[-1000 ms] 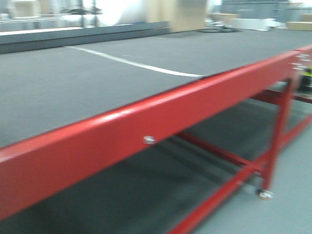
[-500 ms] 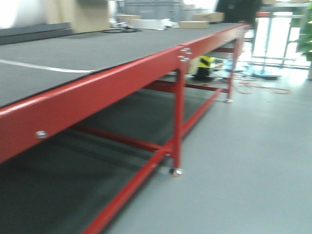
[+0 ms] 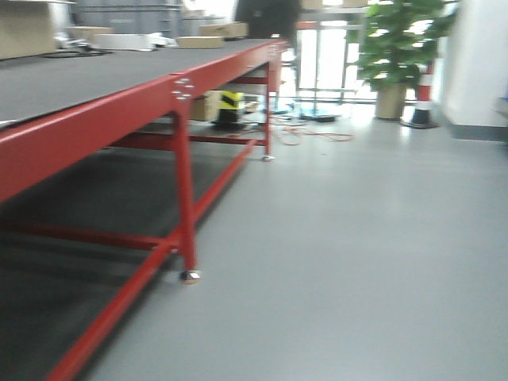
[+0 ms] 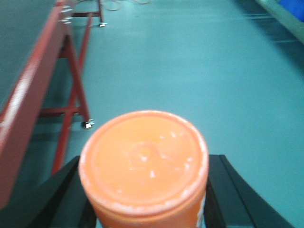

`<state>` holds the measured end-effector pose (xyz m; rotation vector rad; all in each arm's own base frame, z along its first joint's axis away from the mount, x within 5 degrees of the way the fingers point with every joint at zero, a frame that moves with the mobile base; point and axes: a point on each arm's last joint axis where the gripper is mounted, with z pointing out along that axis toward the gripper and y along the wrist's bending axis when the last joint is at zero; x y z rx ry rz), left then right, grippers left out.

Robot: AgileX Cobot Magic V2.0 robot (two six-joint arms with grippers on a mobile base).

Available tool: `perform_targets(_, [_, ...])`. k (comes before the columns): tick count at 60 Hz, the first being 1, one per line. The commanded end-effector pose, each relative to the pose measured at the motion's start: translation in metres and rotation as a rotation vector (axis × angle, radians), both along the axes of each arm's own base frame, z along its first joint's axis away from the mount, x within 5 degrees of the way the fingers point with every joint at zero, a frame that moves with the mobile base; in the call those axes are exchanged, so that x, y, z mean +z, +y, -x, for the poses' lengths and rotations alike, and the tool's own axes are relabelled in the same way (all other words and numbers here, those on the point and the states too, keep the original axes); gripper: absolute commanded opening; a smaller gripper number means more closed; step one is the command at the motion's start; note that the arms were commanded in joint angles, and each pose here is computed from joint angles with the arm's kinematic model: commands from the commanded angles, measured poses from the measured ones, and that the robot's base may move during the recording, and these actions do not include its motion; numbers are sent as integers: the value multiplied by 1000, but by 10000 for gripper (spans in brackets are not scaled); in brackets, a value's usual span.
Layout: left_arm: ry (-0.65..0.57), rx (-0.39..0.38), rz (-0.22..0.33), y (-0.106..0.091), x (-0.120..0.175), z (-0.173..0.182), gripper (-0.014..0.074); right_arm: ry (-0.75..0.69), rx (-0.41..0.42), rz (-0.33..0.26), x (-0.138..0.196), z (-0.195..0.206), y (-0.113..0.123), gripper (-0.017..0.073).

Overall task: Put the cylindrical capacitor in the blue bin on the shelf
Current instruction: 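Drive the base to the steel shelf of blue bins holding both cylinders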

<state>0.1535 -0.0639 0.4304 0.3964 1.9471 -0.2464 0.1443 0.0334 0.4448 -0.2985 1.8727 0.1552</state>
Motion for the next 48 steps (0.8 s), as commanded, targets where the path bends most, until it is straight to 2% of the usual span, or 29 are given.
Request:
perform_targets(1, [-26, -9, 15, -1, 5, 2, -111, -34, -3, 0, 3, 1, -1, -168])
perform_targets(48, [-28, -8, 15, 0, 5, 3, -111, -36, -3, 0, 4, 2, -1, -168])
